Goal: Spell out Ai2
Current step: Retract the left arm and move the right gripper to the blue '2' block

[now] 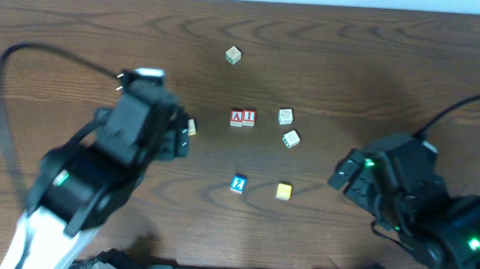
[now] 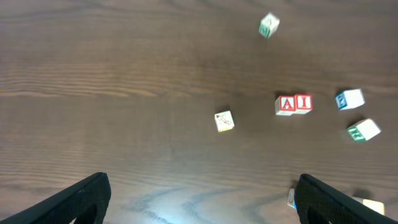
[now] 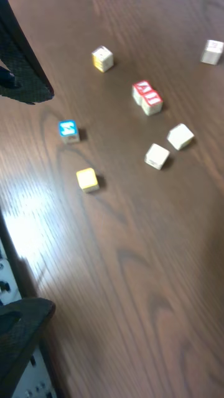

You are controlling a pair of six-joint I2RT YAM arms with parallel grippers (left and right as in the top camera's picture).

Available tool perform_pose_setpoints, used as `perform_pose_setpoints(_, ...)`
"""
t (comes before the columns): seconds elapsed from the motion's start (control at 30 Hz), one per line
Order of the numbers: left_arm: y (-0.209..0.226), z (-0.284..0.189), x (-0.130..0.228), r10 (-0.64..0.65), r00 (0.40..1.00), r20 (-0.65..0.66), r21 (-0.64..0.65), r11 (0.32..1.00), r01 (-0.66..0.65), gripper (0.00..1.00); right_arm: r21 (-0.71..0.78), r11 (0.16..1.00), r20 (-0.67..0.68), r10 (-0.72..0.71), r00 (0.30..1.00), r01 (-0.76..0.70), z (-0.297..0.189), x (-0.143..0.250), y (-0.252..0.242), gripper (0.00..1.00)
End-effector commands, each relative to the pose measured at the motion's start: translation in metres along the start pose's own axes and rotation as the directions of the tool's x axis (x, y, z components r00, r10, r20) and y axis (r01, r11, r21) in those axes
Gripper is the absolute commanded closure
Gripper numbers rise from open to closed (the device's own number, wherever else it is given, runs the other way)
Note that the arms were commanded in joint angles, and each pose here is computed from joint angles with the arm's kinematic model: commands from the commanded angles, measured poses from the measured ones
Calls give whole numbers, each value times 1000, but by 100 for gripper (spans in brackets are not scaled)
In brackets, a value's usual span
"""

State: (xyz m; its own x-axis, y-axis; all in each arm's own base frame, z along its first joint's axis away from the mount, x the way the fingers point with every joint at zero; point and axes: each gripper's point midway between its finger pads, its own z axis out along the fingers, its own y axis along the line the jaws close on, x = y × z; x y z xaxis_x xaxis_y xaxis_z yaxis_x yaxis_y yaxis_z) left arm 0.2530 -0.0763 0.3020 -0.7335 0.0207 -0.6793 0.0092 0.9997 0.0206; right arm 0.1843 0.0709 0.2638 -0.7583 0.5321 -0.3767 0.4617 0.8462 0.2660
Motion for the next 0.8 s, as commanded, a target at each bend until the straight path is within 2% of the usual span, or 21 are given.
perform_pose_setpoints(0.0, 15, -23, 0, -4, 998, 63, -8, 1000, 5, 5, 24, 999, -38, 31, 999, -30, 10, 14, 13, 1)
perform_pose_setpoints(0.23, 32, -47, 11, -17, 995, 98, -15, 1000, 18, 5, -4, 995, -117, -101, 988, 102, 41, 55, 73, 1)
perform_pose_setpoints(0.33, 36, -47, 14, -10, 996, 86, -33, 999, 13, 4, 13, 993, -156, -110, 982, 113, 60, 73, 92, 1)
perform_pose_setpoints(0.53, 38, -46, 19, 0, 998, 66, -44, 999, 3, 5, 15, 975, -285, -208, 936, 221, 101, 119, 124, 1)
perform_pose_setpoints(0.77, 41, -46, 22, 5, 998, 56, -59, 998, -2, 5, -8, 974, -329, -214, 920, 224, 111, 156, 141, 1)
